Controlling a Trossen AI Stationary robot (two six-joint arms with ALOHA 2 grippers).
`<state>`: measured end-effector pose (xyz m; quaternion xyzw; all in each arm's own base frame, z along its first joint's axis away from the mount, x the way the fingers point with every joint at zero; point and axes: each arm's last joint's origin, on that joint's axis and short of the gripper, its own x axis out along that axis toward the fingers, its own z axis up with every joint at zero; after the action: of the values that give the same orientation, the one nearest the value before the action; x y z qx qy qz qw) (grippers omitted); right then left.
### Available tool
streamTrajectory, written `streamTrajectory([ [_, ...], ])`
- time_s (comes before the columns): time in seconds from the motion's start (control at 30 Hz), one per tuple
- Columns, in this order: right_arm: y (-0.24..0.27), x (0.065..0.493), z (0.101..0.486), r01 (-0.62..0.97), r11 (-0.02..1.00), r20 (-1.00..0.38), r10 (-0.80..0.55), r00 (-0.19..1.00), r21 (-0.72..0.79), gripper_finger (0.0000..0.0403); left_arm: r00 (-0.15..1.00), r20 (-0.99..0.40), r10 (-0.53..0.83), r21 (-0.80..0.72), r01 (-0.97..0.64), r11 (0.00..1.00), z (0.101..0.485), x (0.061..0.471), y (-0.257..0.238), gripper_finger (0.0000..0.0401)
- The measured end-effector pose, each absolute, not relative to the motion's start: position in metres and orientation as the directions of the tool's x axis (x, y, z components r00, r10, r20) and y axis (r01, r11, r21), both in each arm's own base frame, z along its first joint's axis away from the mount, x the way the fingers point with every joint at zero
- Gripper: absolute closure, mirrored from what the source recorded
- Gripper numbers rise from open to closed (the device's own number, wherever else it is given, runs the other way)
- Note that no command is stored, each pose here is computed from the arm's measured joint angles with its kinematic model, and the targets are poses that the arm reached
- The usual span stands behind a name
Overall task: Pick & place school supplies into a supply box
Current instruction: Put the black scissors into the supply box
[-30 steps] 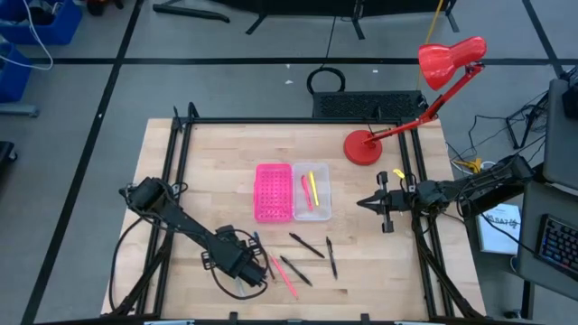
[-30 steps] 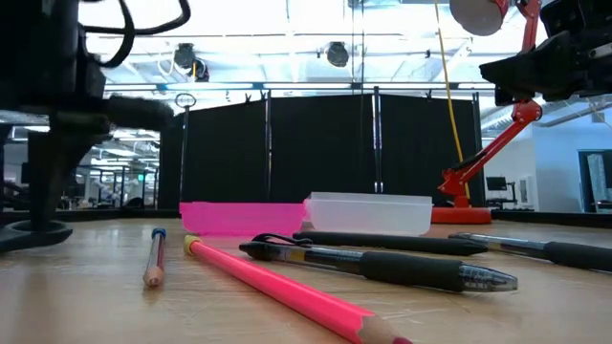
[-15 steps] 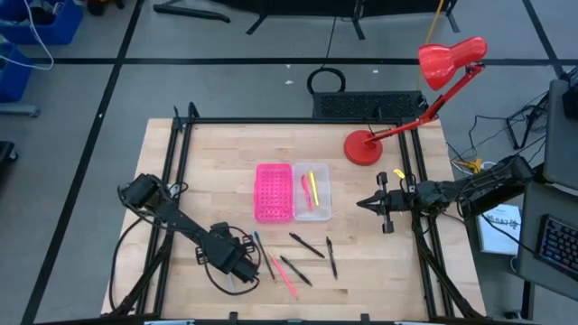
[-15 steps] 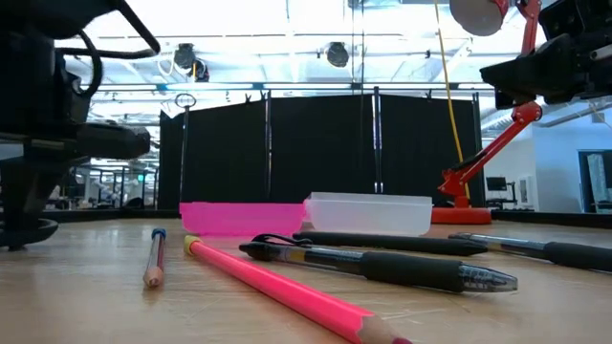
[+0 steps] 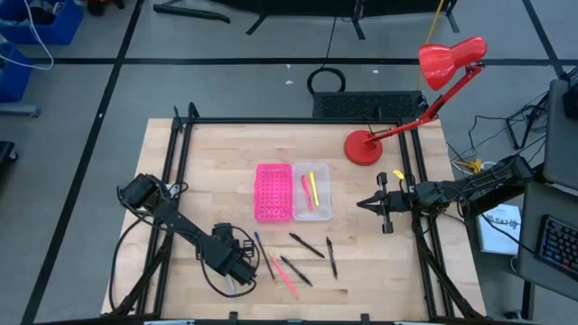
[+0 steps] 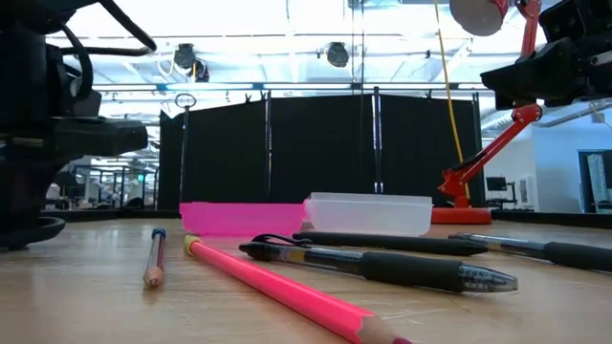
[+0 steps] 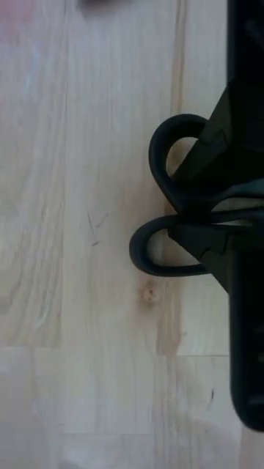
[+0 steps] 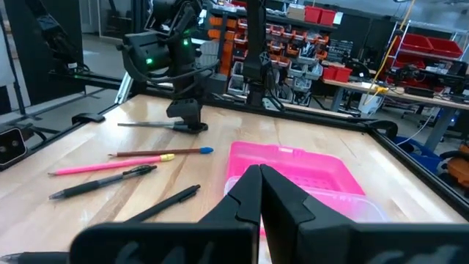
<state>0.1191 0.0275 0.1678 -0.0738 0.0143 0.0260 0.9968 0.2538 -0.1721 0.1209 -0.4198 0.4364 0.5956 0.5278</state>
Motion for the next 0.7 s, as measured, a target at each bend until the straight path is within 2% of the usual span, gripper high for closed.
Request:
streamTrajectory([
  [0.2,0.028,0.119,0.168,-0.055,0.991,-0.035,0.051,0.998,-0.126,0.0403,-0.066,-0.952,0.300,0.066,-0.998,-0.011,0.135,0.255,-0.171,0.0339],
  [0.37,0.028,0.119,0.166,-0.057,0.990,-0.049,0.051,0.998,-0.128,0.0403,0.053,-0.929,0.367,-0.042,-0.998,0.037,0.157,0.258,-0.167,0.0339],
  [0.57,0.028,0.119,0.166,-0.057,0.990,-0.048,0.051,0.998,-0.128,0.0403,0.189,-0.906,0.380,-0.172,-0.982,0.079,0.189,0.257,-0.157,0.0339],
  [0.7,0.028,0.119,0.166,-0.057,0.989,-0.048,0.051,0.998,-0.136,0.0403,0.291,-0.876,0.385,-0.253,-0.956,0.145,0.211,0.270,-0.137,0.0339],
])
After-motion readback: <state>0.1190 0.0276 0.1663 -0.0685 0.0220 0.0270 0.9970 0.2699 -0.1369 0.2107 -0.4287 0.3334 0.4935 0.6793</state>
